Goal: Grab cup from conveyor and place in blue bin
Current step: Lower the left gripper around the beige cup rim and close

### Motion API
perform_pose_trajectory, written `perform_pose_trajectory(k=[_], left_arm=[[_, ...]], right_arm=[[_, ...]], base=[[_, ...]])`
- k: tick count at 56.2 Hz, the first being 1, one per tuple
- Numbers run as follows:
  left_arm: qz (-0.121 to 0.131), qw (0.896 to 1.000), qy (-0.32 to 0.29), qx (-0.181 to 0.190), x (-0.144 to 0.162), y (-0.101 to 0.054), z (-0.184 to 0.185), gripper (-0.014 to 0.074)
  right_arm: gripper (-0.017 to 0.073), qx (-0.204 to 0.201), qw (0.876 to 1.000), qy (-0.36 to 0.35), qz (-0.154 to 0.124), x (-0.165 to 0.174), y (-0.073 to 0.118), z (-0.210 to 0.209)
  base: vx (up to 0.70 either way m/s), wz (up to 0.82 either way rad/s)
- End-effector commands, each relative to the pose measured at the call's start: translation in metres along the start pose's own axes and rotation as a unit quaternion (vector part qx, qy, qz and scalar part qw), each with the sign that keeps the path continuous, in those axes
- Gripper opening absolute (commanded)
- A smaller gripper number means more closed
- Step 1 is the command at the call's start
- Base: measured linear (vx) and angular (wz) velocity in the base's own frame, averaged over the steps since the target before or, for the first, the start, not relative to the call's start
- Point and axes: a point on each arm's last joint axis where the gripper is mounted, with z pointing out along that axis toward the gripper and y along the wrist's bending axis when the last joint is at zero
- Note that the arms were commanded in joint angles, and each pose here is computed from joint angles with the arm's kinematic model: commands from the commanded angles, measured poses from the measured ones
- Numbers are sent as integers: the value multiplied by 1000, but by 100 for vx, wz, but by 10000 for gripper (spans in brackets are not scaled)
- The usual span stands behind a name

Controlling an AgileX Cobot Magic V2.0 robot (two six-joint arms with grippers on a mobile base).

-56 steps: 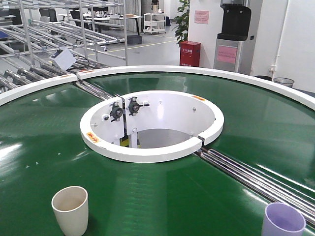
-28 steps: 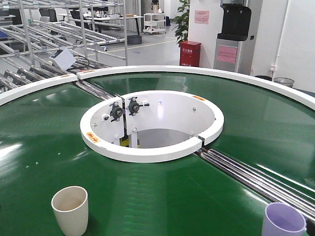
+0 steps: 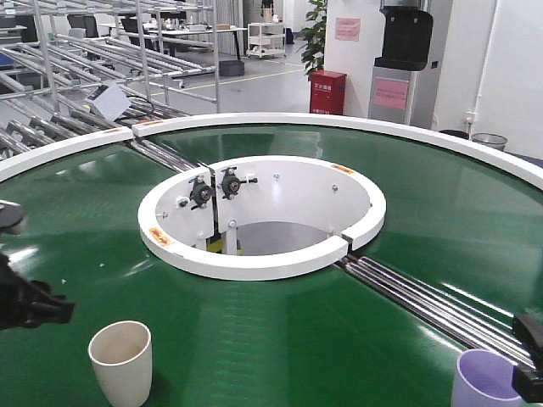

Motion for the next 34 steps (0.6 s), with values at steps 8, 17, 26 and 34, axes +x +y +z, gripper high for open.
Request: perform_pose_trajectory(k=[8, 17, 26, 34], left_arm=[[8, 998, 27, 57, -37, -9, 34, 474], [2, 996, 62, 64, -39, -9, 67, 474], [-16, 995, 69, 70, -33, -10, 91, 474], [-42, 993, 77, 82, -27, -13, 109, 472]], right_arm=[[456, -6, 998, -61, -3, -20, 1, -1], [456, -6, 998, -61, -3, -20, 1, -1], [456, -6, 998, -61, -5, -20, 1, -1], [456, -6, 998, -60, -3, -20, 1, -1]], base=[[0, 0], [0, 0], [0, 0], [0, 0]])
